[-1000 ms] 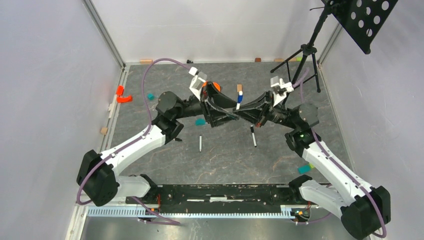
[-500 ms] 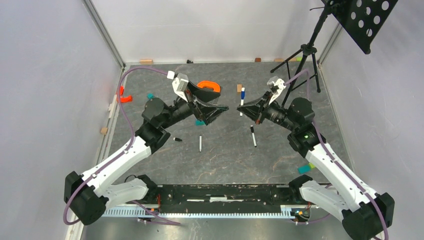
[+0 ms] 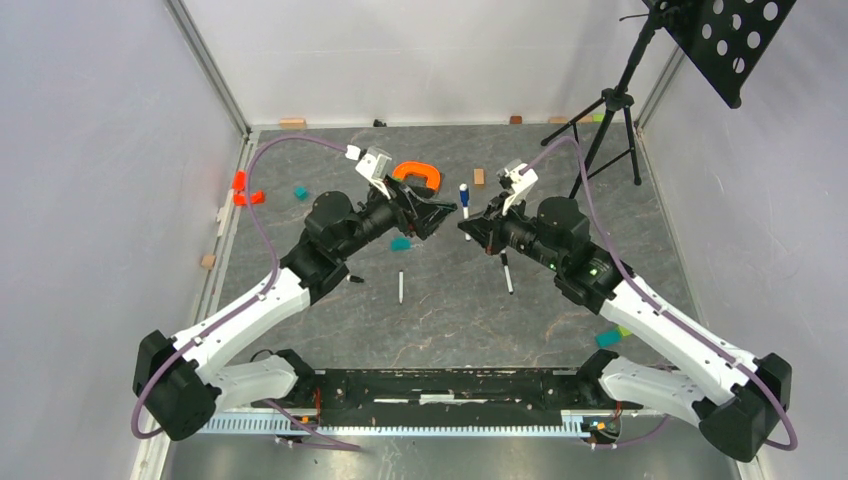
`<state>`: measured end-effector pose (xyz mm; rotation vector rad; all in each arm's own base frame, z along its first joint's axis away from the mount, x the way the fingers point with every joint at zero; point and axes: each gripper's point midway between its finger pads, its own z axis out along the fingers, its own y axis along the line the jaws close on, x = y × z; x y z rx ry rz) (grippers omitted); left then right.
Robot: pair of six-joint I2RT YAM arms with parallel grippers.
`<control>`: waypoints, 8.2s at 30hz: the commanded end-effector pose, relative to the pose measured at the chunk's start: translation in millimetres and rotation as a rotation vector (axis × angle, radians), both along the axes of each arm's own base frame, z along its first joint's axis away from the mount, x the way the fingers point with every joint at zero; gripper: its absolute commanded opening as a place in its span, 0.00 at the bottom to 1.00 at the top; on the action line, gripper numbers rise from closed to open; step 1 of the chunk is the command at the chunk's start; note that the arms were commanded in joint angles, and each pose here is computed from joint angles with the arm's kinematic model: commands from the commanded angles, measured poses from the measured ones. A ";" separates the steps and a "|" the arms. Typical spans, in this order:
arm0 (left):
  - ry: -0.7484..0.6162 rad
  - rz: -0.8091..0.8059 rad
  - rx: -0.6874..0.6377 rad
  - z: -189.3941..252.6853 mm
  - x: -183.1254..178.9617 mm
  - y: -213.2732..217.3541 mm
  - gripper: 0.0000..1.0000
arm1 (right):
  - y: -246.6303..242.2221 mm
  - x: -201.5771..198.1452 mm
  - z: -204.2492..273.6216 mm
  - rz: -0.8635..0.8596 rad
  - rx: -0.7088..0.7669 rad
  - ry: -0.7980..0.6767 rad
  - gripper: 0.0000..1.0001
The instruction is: Insert the pens into the pen caps
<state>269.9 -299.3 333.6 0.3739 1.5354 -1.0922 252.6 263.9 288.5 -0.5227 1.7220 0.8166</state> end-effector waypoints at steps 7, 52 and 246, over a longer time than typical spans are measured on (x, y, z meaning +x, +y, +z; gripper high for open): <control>-0.080 0.022 0.011 17.5 0.8 -3.4 0.77 | 7.4 8.1 5.1 -0.061 -0.035 -0.019 0.00; -0.078 -0.365 0.068 -0.6 -52.6 -55.6 0.02 | 14.4 -31.6 78.1 0.067 0.055 -0.213 0.00; -0.574 -0.595 0.703 -106.6 -76.4 5.5 0.94 | -165.8 -4.4 -122.7 -0.734 -0.361 0.163 0.73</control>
